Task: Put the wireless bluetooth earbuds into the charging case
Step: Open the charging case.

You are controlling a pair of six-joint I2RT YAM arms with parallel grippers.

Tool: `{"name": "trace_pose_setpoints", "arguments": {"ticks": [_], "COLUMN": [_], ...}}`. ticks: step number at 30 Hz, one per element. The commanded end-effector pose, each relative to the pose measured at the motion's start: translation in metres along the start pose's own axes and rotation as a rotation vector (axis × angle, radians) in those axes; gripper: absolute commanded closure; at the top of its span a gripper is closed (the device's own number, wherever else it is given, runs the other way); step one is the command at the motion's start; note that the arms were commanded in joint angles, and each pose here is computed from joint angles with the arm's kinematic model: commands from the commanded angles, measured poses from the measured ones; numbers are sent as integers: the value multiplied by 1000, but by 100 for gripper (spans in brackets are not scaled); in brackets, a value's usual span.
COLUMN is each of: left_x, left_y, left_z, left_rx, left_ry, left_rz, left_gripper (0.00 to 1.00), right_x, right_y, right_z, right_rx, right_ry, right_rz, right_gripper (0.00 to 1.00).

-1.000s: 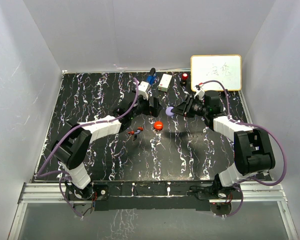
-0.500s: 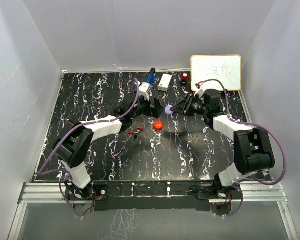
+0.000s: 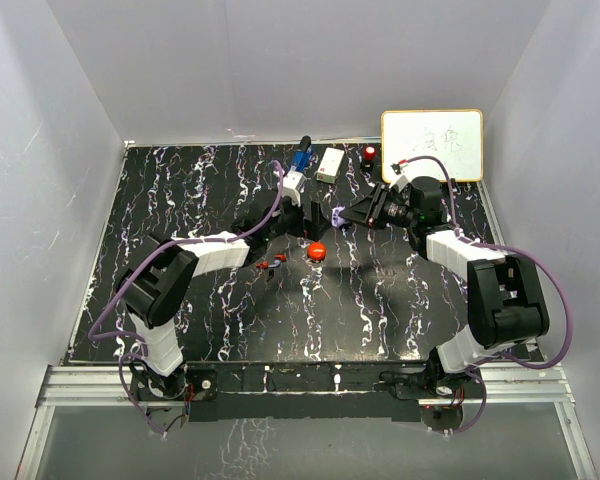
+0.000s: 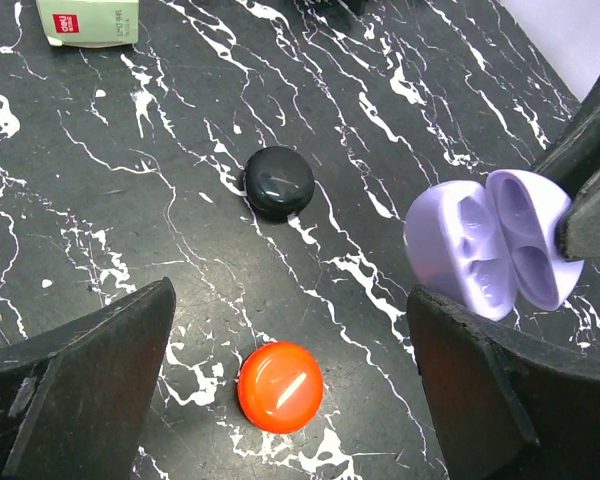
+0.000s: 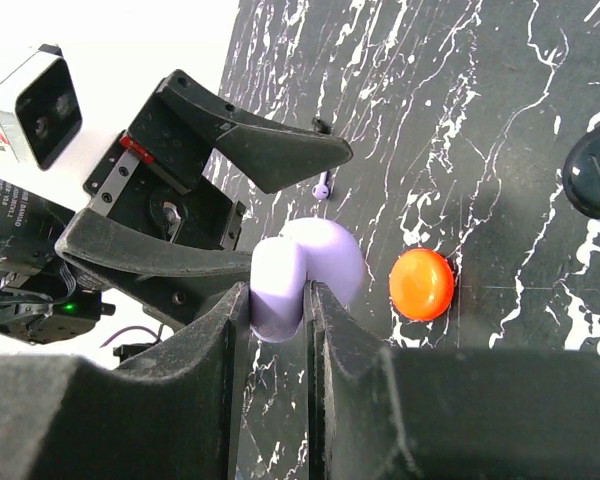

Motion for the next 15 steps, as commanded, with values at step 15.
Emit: {"name": "trace_pose_setpoints", "arguments": {"ticks": [15], "left_x": [15], "left_y": [13], "left_z": [-11], "left_rx": [1], "left_ry": [-21], "left_rz": [-191], "left_gripper": [1], "right_x": [-5], "right_y": [13], "right_z": [-11], "right_rx": [-18], "right_ry": [-2], "right_rz": [-100], "right_gripper": [100]}}
Point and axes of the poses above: each gripper's point midway between its finger pads, its own x axis back along the fingers, its own y axis along the line the jaws close on, z = x × y, the point moved 10 cm from there along x, back along the fingers, and after that the axes turned 10 degrees about -x, right-handed, at the moved point
